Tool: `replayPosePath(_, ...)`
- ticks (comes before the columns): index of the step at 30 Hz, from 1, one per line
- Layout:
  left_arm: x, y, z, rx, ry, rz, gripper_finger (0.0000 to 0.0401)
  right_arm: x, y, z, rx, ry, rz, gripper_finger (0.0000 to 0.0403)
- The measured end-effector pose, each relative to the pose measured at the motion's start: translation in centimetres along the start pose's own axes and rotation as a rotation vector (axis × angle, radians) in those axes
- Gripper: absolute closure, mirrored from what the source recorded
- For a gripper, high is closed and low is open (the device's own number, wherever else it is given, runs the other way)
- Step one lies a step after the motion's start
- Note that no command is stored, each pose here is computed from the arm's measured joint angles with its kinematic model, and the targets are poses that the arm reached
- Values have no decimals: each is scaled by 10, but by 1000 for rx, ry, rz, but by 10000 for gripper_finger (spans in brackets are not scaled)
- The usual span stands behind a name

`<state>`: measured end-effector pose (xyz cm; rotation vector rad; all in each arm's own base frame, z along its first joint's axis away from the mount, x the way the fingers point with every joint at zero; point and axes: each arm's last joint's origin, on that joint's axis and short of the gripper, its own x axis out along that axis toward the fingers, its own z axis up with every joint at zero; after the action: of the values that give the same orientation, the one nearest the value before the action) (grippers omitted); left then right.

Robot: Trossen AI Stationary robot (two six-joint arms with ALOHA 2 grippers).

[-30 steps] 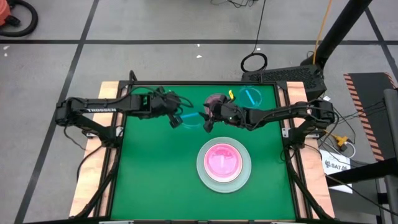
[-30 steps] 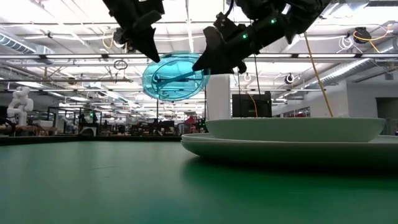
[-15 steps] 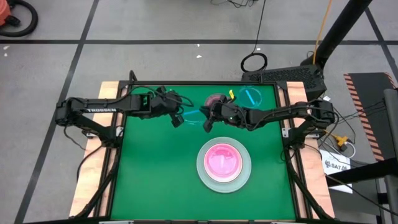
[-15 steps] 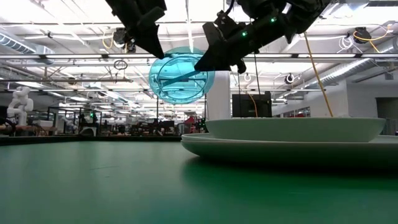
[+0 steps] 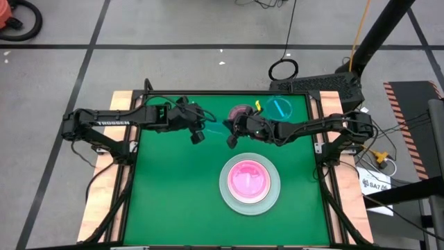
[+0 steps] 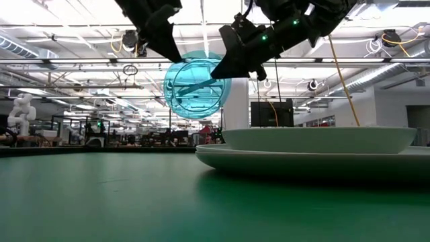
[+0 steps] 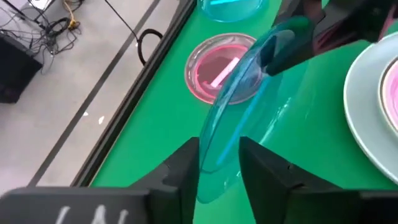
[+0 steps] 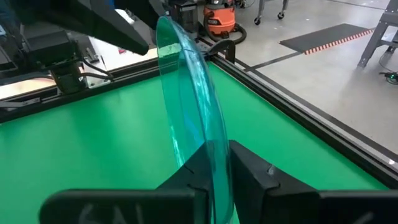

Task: Stack plastic plates
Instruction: Stack the left blue plate on top of the pink plate

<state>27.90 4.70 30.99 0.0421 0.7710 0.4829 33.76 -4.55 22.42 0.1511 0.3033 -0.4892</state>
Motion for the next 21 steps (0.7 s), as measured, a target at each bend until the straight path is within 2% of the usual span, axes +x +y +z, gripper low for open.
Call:
replayPosePath(5,1,4,-2,48,20,10,242,-1,2,-2,33,43,75,367)
replayPosePath(10,2,7,-1,127,18,13,190,-8,-1,-5,48,127,84,368)
replayPosePath(13,2,7,0,166,5,13,171,-17,-4,-2,76,187,132,368)
replayPosePath(18,0,8,2,222,-14,15,165,-39,-18,9,186,310,282,368)
replayPosePath(21,-1,8,2,248,-18,16,164,-57,-27,15,267,415,410,368)
